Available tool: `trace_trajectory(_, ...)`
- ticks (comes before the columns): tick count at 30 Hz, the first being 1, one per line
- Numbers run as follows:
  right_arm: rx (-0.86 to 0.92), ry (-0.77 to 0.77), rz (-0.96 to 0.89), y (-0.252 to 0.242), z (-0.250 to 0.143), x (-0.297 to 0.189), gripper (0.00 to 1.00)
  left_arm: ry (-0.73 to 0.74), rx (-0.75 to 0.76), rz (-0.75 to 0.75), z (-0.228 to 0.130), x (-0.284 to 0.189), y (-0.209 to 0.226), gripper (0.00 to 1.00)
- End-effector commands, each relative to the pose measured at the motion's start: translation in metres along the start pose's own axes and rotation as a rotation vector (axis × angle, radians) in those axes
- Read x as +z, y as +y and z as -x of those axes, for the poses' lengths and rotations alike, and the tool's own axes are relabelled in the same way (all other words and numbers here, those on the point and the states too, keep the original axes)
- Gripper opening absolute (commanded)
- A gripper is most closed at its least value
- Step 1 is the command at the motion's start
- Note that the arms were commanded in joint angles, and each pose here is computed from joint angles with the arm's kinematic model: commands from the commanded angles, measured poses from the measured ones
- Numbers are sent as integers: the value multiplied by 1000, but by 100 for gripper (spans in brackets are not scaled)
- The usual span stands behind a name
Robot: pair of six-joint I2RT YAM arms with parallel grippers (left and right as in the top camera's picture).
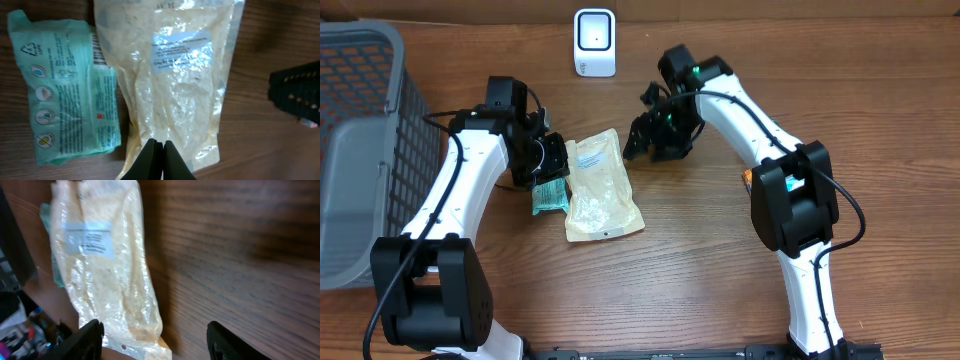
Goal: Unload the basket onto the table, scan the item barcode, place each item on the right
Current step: 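Lower the right gripper onto the beige pouch and close it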
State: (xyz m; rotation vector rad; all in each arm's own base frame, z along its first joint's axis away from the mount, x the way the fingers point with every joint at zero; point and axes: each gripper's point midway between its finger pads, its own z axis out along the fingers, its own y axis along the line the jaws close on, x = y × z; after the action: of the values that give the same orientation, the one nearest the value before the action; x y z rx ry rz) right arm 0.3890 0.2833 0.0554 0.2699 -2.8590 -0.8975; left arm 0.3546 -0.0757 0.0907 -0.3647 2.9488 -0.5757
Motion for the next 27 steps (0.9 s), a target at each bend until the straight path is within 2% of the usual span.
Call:
trace_trajectory(1, 28, 51, 62, 1, -13, 24, 63, -30, -30, 69, 1, 8, 13, 4)
trace_trajectory(10, 53, 35, 109, -5, -15, 53, 63, -50, -14, 57, 0, 22, 9, 4)
trace_trajectory(19, 2, 43, 171, 20, -22, 75, 62, -54, -17, 79, -2, 24, 6, 4)
trace_trajectory(24, 29, 15, 99, 23, -21, 87, 57, -53, -17, 79, -2, 24, 7, 4)
trace_trajectory(27, 21, 2, 75, 26, -21, 93, 50, -53, -17, 79, -2, 24, 7, 4)
